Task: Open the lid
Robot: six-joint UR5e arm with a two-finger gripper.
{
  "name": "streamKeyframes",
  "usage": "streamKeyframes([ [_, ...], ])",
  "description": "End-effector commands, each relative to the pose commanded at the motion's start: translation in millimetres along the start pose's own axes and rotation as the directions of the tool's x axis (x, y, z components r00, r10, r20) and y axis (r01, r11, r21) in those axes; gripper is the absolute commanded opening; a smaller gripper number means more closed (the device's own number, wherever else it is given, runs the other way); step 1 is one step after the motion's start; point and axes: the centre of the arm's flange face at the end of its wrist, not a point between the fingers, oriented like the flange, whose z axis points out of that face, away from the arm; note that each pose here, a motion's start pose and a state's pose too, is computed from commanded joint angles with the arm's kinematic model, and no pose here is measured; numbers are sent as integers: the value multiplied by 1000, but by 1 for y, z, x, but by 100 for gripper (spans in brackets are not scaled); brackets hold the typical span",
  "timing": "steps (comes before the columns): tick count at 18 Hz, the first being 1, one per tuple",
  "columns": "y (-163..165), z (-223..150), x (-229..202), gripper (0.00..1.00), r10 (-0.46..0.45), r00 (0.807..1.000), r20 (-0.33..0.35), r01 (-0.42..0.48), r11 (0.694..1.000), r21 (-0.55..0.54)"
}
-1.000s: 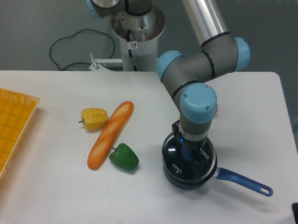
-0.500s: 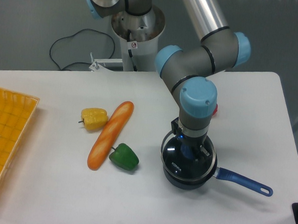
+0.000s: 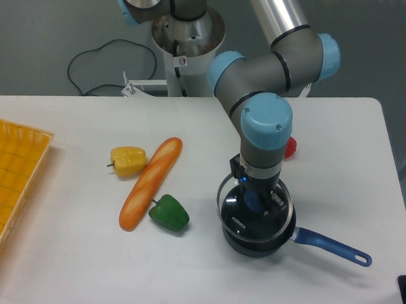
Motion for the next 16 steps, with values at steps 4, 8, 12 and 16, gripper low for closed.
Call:
streamKeyframes([
  [4,0,0,0,36,-2,1000,1,2,1000,-4],
  [8,1,1,0,36,0,1000,0,0,1000,-6],
  [12,1,0,0,36,0,1000,1,0,1000,-4],
  [16,1,-3,1,36,-2,1000,4,2,1000,1],
])
